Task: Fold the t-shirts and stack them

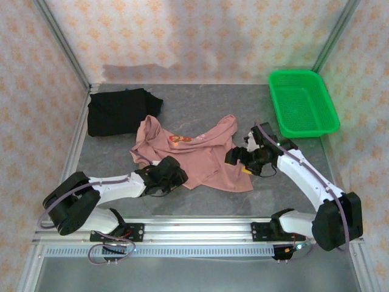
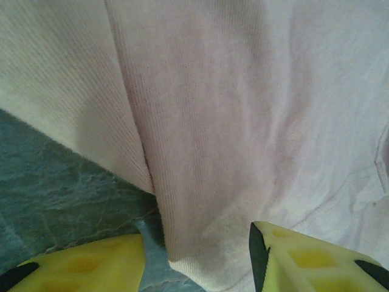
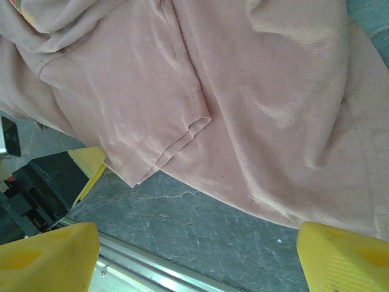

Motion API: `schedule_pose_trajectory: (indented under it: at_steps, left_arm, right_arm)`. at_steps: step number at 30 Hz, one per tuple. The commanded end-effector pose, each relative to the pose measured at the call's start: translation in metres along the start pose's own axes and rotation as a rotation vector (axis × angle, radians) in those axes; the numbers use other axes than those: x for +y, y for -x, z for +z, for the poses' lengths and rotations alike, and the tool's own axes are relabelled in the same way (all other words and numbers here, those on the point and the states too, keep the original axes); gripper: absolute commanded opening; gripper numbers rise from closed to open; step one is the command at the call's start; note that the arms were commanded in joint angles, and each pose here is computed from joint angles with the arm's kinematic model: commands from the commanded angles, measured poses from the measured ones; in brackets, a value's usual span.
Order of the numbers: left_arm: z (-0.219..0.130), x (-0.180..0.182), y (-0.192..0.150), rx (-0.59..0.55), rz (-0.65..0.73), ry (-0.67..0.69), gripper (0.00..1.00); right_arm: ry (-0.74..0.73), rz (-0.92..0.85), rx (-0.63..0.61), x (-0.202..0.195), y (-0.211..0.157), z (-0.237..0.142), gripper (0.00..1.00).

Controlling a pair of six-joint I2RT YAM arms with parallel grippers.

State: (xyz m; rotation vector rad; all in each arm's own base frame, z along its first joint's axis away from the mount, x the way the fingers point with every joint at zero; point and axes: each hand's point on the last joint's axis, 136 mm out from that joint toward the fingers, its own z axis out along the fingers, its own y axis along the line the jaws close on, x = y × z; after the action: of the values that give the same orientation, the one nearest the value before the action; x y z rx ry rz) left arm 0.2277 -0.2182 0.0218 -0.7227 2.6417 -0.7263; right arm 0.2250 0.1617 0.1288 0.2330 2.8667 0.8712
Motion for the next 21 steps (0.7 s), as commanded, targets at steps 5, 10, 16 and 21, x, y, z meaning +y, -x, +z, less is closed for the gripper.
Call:
schedule_pose_trajectory:
  at_steps: [5, 10, 16, 21]
  left_arm:
    - [0.017, -0.073, -0.014, 0.022, 0.077, -0.252, 0.50]
    - [0.010, -0.081, -0.015, 0.002, 0.123, -0.266, 0.49]
    - [-0.001, -0.103, -0.009, -0.023, 0.168, -0.311, 0.48]
    - [0.005, -0.104, -0.017, 0.028, 0.191, -0.285, 0.45]
  right_arm:
    - [-0.024, -0.008, -0.019, -0.007, 0.001, -0.002, 0.85]
    - [-0.032, 0.010, -0.011, -0.015, -0.002, 0.000, 0.85]
    - [-0.032, 0.027, -0.004, -0.022, -0.004, 0.003, 0.85]
    - [-0.029, 0.033, -0.001, -0.024, -0.005, 0.005, 0.85]
